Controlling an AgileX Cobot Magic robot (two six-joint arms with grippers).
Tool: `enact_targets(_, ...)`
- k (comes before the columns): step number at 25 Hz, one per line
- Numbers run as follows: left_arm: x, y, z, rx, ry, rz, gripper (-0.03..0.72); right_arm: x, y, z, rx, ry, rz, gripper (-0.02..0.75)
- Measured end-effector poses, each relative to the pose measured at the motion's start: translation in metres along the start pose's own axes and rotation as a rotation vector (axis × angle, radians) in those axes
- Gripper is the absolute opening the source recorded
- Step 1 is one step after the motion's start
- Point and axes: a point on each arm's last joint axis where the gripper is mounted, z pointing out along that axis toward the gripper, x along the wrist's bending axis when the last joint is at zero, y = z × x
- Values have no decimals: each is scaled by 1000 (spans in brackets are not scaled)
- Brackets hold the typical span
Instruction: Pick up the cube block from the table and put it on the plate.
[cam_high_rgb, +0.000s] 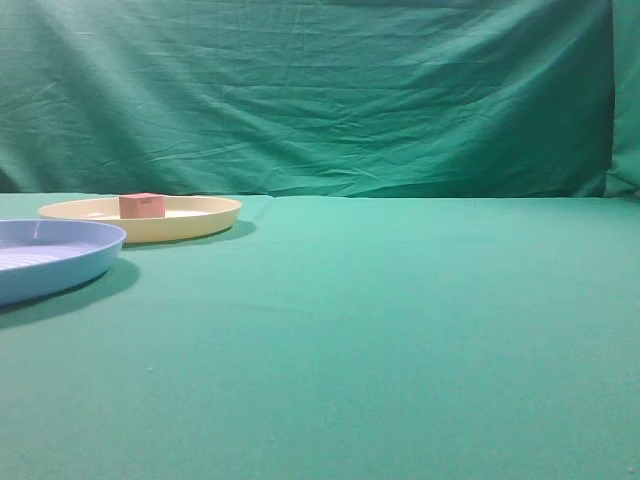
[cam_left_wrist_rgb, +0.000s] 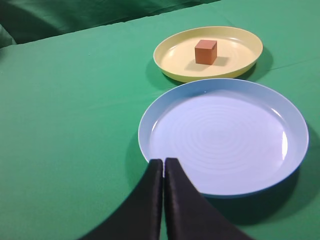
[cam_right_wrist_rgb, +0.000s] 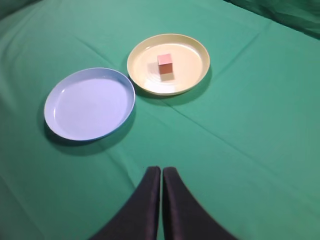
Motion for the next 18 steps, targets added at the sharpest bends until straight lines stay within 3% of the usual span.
enact_targets(9,0,0,0,0,0,0,0,-1,-20,-58,-97,-165,-71,0)
enact_targets(18,0,0,0,0,0,0,0,-24,-113,-65,-283,-484,93,0)
